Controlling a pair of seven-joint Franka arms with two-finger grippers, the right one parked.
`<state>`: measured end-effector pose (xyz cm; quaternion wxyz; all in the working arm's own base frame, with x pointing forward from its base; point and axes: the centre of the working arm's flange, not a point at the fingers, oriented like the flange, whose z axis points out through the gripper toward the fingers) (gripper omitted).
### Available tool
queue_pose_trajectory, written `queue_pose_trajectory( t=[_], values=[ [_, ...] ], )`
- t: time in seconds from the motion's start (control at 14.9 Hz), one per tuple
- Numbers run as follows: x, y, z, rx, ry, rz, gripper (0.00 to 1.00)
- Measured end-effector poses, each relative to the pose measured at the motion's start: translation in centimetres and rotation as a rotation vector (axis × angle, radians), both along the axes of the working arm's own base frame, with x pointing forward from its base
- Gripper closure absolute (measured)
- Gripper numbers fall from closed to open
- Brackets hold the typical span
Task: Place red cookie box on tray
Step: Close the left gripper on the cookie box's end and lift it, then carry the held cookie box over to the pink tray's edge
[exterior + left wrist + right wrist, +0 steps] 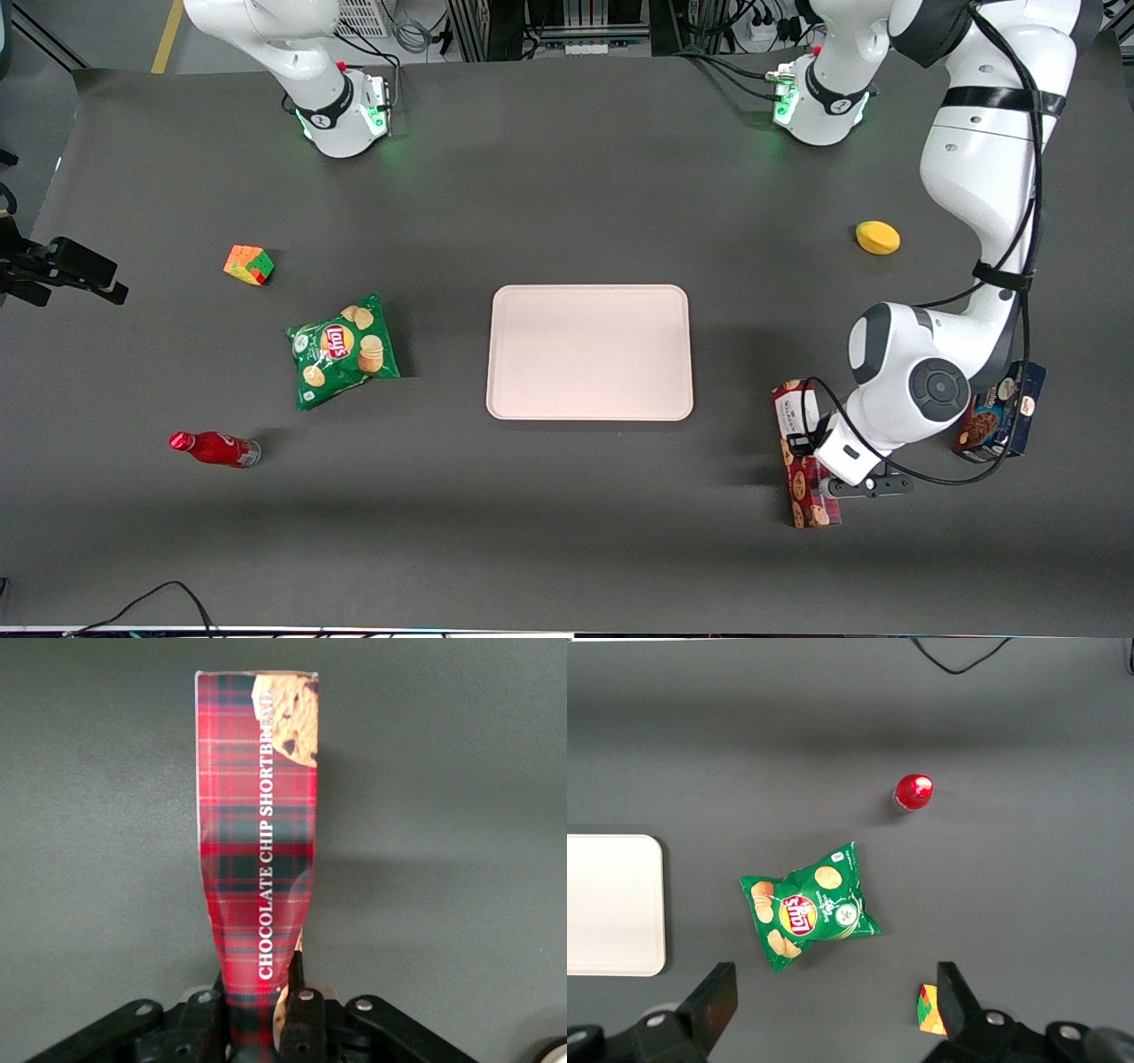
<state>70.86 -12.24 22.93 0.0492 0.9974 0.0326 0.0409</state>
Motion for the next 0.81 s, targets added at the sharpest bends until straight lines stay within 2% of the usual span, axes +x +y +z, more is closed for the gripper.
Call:
queue_pose_trajectory(
  t=[0.2,0.4,0.6,0.81],
  values=[
    [0.9,0.2,2.5,0.023,0.016,-0.011,0.77],
    [1.2,-0.1,8.1,0.044,0.016,-0.024,0.77],
    [0.2,-1.8,14.6,0.061,0.034,-0.052,0.77],
    [-1.3,-4.5,20.7,0.058,0.073,-0.091,0.77]
  ],
)
